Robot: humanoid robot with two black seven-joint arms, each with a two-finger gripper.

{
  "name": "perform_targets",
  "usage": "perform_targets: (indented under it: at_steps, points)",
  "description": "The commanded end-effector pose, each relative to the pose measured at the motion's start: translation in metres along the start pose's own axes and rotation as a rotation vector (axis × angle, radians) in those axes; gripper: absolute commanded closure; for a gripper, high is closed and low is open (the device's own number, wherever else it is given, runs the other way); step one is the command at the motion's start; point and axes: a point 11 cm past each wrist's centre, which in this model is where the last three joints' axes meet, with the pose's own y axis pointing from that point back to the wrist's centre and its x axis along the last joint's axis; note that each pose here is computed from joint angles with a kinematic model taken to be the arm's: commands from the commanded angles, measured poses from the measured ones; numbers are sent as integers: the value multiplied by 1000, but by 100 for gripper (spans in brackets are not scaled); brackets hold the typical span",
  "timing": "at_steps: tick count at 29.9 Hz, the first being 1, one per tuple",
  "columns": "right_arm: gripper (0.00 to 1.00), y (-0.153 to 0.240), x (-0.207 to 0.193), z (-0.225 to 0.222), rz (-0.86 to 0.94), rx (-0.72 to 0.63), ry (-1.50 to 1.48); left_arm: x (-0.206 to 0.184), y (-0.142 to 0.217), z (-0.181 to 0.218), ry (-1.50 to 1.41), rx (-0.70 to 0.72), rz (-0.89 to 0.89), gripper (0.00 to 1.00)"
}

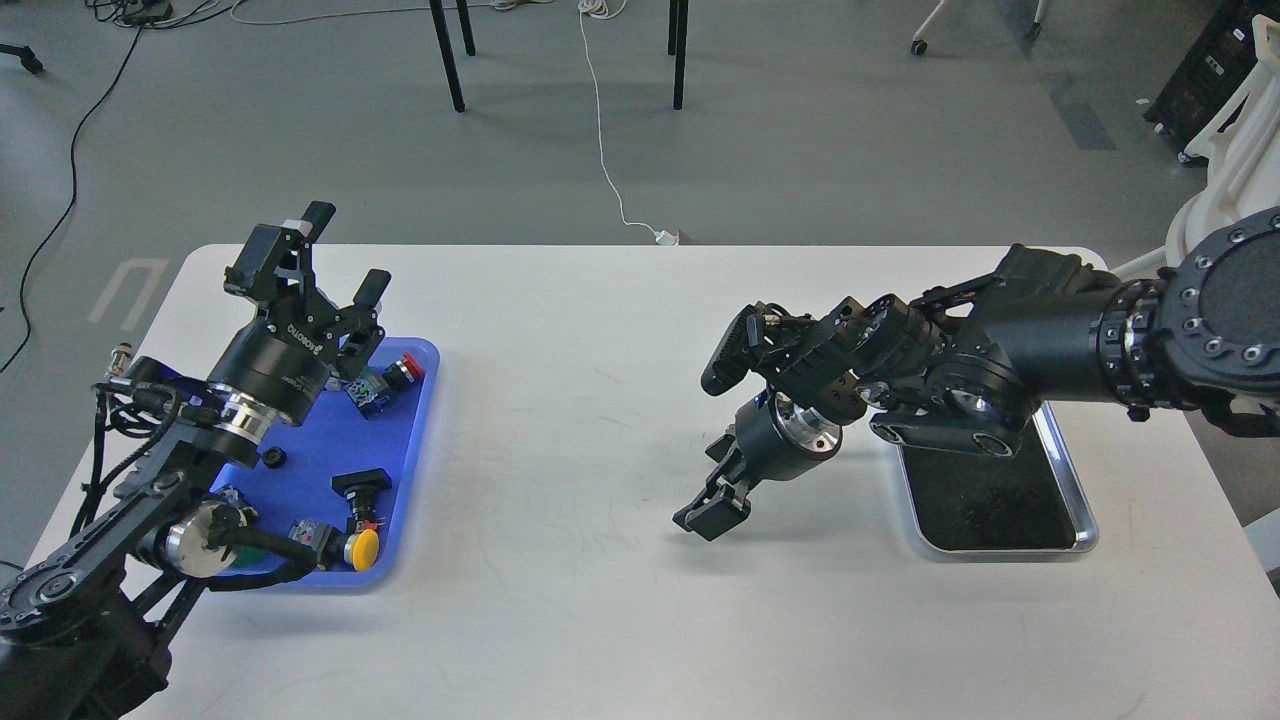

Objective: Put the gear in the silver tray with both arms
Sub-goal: 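Reach the right gripper to the black gear and grasp it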

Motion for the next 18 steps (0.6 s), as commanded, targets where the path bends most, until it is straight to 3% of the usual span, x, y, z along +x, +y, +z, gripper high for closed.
perform_targets:
  at_steps: [1, 9, 14, 18]
  points:
    - [8, -4, -7, -1, -19, 1, 7, 0, 0, 0, -1, 0, -2, 2]
    - [21, -14, -10, -10, 11, 31, 20, -8, -2, -4, 19, -4, -11, 2]
    - [35, -16, -10, -12, 9, 35, 28, -8, -2, -4, 18, -4, -9, 2]
    - [36, -16, -17, -10, -15, 28, 32, -8, -2, -4, 18, -4, -9, 2]
